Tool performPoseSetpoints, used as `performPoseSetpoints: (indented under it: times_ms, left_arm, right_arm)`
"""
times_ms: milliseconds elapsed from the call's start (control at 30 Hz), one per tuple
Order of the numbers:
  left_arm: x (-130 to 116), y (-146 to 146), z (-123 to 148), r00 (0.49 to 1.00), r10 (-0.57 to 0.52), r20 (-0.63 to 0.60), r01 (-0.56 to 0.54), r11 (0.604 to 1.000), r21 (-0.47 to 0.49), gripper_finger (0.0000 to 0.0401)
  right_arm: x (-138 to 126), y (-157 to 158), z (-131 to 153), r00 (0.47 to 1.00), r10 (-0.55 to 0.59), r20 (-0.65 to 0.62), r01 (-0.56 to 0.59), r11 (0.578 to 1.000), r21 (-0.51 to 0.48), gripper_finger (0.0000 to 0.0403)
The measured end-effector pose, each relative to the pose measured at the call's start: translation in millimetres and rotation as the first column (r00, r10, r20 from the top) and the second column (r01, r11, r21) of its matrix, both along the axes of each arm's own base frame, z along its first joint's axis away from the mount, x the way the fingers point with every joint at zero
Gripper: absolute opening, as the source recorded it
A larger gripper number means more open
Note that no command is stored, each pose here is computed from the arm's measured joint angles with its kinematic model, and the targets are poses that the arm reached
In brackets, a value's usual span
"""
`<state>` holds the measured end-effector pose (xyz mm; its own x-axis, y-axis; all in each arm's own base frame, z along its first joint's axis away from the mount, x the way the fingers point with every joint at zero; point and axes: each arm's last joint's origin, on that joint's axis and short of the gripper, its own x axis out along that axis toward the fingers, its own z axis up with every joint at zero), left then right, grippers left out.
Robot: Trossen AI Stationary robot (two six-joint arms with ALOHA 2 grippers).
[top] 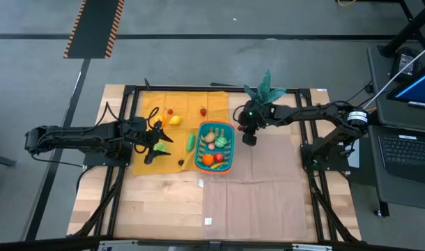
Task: Pick and placing Produce into tupperware
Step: Put the bottom raspberry into the basket
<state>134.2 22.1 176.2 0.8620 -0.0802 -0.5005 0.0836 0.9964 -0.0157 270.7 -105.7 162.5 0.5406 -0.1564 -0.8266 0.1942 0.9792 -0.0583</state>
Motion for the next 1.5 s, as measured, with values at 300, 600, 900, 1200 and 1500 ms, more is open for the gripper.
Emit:
performPoseSetpoints:
  times_ms: [300,600,900,1200,1500]
  left_arm:
    - [0.0,0.0,0.0,1.000,0.000,0.000,0.000,1.000,0.000,0.0261]
    - [0.0,-0.1,-0.1,1.000,-0.017,0.001,0.017,0.999,0.029,0.0261]
    - [-0.1,0.0,-0.1,1.000,-0.026,0.003,0.025,0.999,0.044,0.0261]
    - [0.0,-0.1,0.0,1.000,-0.026,0.003,0.026,0.999,0.044,0.0261]
    - [0.1,0.0,0.2,1.000,-0.025,0.005,0.025,0.999,0.043,0.0261]
  right_arm:
    - [-10.1,-5.6,33.4,0.994,-0.008,0.109,0.014,0.998,-0.060,0.0091]
    - [-26.9,9.7,53.2,0.926,0.000,0.378,0.048,0.992,-0.119,0.0090]
    - [-17.8,24.3,61.7,0.870,0.134,0.474,-0.092,0.989,-0.111,0.0090]
    - [-9.8,41.8,65.3,0.813,0.261,0.520,-0.224,0.965,-0.135,0.0090]
    - [23.0,75.1,63.0,0.777,0.389,0.495,-0.367,0.919,-0.146,0.0090]
